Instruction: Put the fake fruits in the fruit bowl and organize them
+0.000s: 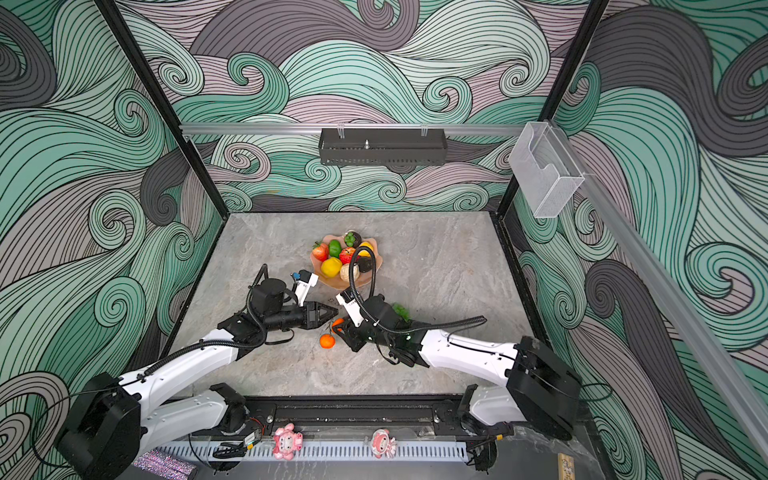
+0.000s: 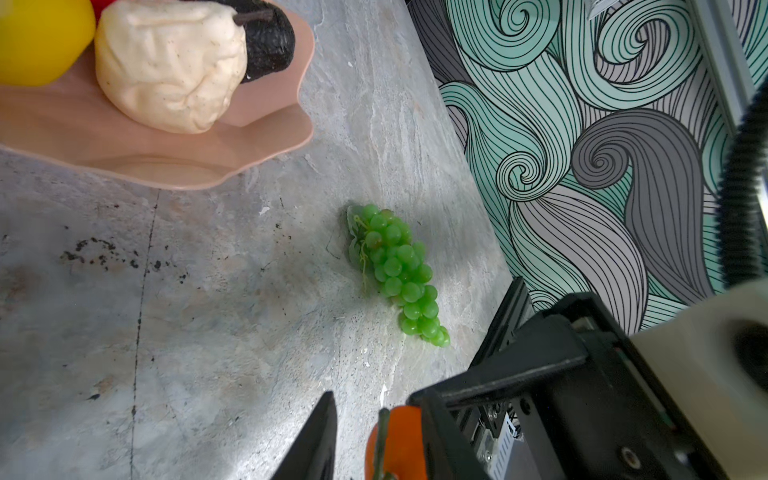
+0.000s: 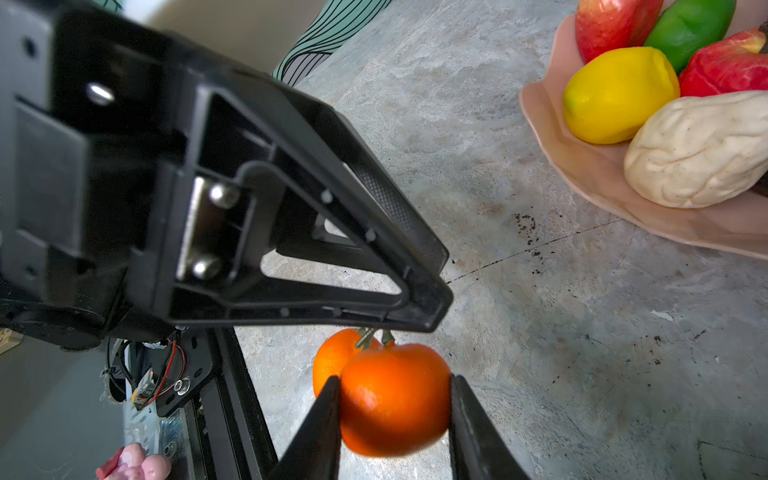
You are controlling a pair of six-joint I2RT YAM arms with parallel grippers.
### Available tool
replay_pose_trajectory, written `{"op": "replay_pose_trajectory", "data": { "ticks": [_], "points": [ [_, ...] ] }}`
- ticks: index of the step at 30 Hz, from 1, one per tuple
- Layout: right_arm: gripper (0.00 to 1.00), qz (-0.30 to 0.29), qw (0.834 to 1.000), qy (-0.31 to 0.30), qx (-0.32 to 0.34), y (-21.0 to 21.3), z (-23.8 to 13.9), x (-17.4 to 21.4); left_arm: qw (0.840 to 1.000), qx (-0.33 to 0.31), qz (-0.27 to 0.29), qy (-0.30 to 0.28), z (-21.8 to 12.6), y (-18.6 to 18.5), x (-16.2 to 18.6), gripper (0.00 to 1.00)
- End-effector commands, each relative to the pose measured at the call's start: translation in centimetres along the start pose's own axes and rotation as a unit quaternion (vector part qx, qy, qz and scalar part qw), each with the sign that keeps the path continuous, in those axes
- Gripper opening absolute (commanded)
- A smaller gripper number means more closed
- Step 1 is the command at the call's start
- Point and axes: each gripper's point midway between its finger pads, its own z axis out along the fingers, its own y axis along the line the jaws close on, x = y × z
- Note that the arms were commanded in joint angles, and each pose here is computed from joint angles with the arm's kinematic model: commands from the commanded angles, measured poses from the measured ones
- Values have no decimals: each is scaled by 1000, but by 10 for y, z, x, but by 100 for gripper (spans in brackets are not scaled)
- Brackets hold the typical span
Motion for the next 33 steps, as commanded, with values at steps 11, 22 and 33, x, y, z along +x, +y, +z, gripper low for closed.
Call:
{"op": "replay_pose_trajectory", "data": {
  "ticks": [11, 22, 33],
  "points": [
    [33, -13, 1000, -12, 12, 1, 1, -6, 1000, 15, 2, 4, 3, -13, -7, 14],
    [40, -9, 999, -4, 32, -5, 2, -3, 1000, 17, 1, 0, 4, -17, -10, 4],
    [87, 8, 995, -21, 94, -20, -29, -21, 996, -77, 25, -30, -12, -10, -42, 0]
  ]
}}
